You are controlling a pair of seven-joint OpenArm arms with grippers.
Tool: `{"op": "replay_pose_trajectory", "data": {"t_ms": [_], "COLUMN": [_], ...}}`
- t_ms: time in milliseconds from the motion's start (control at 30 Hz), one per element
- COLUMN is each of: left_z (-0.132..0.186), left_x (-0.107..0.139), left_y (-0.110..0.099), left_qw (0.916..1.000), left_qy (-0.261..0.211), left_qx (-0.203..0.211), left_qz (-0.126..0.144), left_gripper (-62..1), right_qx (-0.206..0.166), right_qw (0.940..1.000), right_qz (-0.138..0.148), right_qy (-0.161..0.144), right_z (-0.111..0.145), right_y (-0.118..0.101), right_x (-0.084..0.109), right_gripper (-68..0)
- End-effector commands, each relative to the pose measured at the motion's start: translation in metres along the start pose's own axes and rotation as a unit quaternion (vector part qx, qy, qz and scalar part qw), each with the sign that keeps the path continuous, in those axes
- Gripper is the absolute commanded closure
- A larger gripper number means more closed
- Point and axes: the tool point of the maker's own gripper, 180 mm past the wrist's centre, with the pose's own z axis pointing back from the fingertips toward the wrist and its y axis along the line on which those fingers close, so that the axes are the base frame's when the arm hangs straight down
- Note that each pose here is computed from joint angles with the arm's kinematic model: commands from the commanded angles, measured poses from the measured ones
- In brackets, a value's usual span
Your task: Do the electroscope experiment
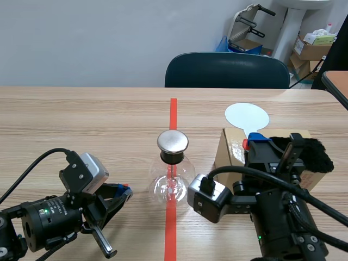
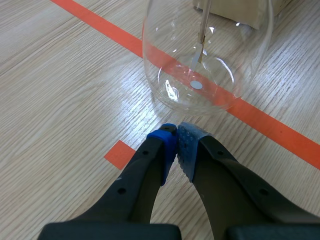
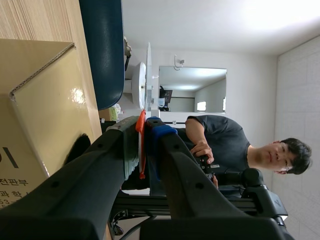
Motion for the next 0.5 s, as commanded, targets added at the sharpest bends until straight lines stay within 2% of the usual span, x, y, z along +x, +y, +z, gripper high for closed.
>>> {"op": "replay_pose_trajectory", "data": {"t_ms": [0,333,467], "left_z": [-0.002,-0.002,-0.002], "left_x": [0.0137,0.0137,0.0135], "left_y": [0.0018,0.0018,0.0018], "left_qw": [0.9997,0.9997,0.9998], "left_qy": [-0.022,-0.023,-0.022], "left_qx": [0.002,0.002,0.002], "left_qz": [0.001,0.001,0.0], "left_gripper": [-4.0,-4.0,-4.0], "right_qx": [-0.014,-0.018,-0.043], "right_qw": [0.9999,0.9998,0.999], "right_qz": [0.0,-0.002,-0.007], "right_qy": [0.003,-0.003,-0.013], "right_z": [-0.0023,-0.0015,0.0031], "right_y": [-0.0086,-0.01,-0.0177], "right_x": [-0.0028,-0.0006,-0.0043], "right_gripper": [-0.4,-0.4,-0.4]}}
